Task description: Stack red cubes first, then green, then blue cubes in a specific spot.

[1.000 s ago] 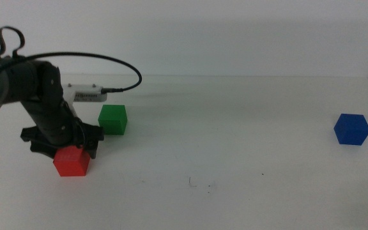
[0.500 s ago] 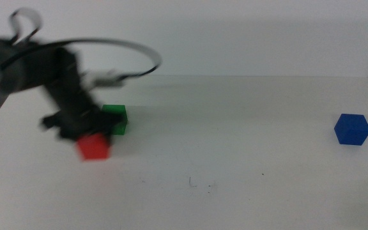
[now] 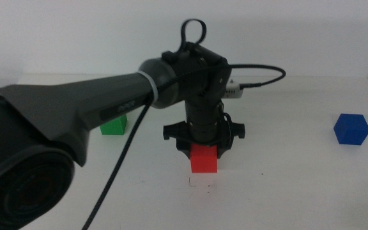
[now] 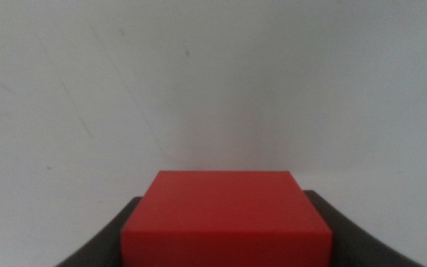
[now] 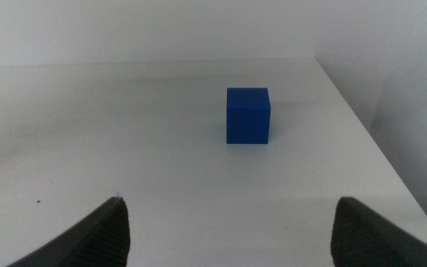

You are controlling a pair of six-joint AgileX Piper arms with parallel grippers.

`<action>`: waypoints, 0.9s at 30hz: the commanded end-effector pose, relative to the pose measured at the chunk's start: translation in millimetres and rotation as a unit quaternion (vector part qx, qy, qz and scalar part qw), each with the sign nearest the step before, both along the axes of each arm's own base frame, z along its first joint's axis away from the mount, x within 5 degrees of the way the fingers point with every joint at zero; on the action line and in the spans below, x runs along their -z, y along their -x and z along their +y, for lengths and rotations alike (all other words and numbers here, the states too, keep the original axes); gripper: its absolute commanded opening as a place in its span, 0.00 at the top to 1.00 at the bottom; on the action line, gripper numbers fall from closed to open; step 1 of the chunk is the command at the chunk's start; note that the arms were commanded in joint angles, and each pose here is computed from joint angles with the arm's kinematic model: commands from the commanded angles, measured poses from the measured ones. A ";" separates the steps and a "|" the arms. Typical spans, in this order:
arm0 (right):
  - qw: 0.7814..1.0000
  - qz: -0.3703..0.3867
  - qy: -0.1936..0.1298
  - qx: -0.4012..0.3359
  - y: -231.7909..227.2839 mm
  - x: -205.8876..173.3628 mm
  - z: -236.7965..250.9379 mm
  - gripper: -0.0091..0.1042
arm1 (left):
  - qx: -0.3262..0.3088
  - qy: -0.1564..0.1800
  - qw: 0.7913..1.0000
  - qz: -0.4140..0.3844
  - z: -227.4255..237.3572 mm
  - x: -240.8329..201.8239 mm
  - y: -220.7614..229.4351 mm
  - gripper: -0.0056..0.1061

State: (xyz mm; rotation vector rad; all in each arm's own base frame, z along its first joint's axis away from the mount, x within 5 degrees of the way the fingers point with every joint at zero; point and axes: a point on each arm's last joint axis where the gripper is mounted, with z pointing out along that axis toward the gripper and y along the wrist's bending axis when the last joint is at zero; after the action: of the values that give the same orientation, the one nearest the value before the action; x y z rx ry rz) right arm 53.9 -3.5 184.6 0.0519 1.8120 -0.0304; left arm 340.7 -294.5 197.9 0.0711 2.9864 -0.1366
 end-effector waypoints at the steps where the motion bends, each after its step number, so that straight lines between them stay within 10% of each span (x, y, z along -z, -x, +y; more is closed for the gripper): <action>1: 1.000 -0.008 0.004 0.001 -0.1 -0.2 -0.2 0.15 | -0.009 0.004 1.000 0.002 -4.8 -0.6 1.3 0.96; 21: 1.000 -0.008 0.004 0.001 -0.1 -0.2 -0.2 0.15 | -0.007 -0.025 0.999 0.028 -7.6 33.4 -1.8 0.94; 27: 1.000 -0.008 0.004 0.001 -0.1 -0.2 -0.2 0.15 | -0.012 -0.015 0.999 0.040 -9.4 33.5 0.4 0.52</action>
State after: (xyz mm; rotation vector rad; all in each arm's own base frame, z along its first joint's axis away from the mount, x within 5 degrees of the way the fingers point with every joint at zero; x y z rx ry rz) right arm 53.9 -3.5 184.6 0.0519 1.8120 -0.0304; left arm 342.0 -301.5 164.0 0.0501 3.0567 -0.0706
